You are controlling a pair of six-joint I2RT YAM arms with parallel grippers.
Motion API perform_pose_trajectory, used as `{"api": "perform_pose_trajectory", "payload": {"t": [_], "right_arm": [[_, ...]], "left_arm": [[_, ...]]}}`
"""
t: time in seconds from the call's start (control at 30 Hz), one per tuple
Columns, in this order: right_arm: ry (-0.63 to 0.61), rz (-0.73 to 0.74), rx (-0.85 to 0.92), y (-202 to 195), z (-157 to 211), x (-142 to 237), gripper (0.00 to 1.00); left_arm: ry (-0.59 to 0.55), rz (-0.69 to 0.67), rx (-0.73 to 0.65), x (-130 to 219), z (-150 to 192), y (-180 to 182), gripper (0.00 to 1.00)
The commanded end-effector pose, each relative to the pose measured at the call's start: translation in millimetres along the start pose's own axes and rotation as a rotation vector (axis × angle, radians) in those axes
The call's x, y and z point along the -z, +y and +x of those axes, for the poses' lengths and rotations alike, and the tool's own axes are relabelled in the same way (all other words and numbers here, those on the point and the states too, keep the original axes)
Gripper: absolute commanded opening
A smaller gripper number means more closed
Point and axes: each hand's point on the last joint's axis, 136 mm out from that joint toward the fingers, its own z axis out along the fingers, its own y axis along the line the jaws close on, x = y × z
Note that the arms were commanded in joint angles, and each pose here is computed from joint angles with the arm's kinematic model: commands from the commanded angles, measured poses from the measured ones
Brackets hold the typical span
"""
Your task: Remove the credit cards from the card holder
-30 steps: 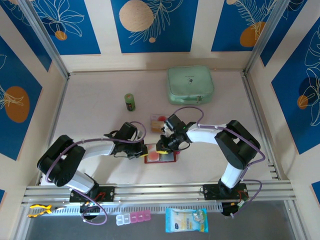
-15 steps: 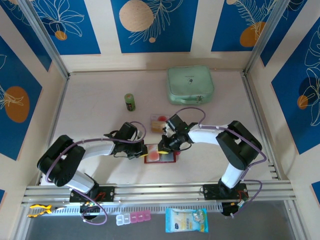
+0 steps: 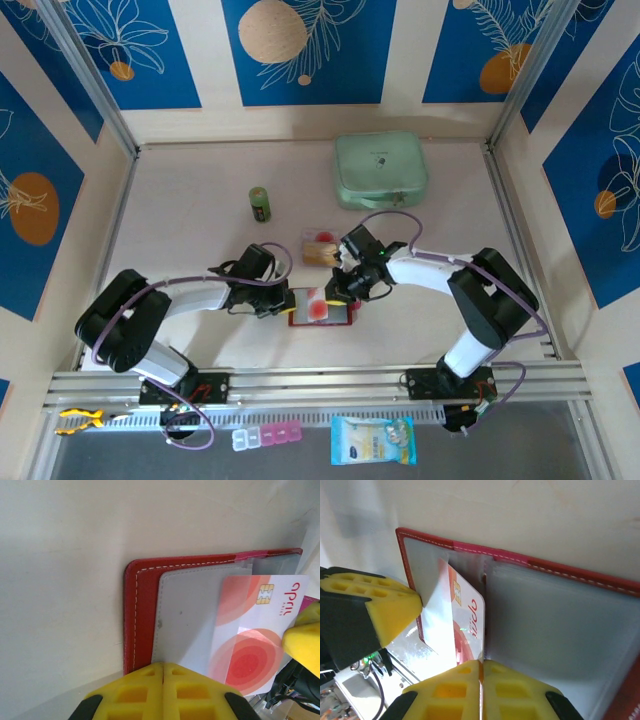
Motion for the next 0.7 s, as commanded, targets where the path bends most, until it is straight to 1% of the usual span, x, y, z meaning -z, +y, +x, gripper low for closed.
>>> {"api": "perform_pose_trajectory", "payload": {"t": [0.0, 0.17, 0.67], "right_arm": [[0.014, 0.048, 0.02, -3, 5, 10, 0.08], [0.006, 0.082, 0.038, -3, 4, 17, 0.08], [-0.006, 0.135, 0.057, 0, 2, 21, 0.09]], "left_arm": [[0.017, -0.043, 0.019, 0, 2, 10, 0.03], [0.015, -0.039, 0.015, 0, 1, 8, 0.03], [0.012, -0.032, 0.018, 1, 3, 10, 0.03]]}}
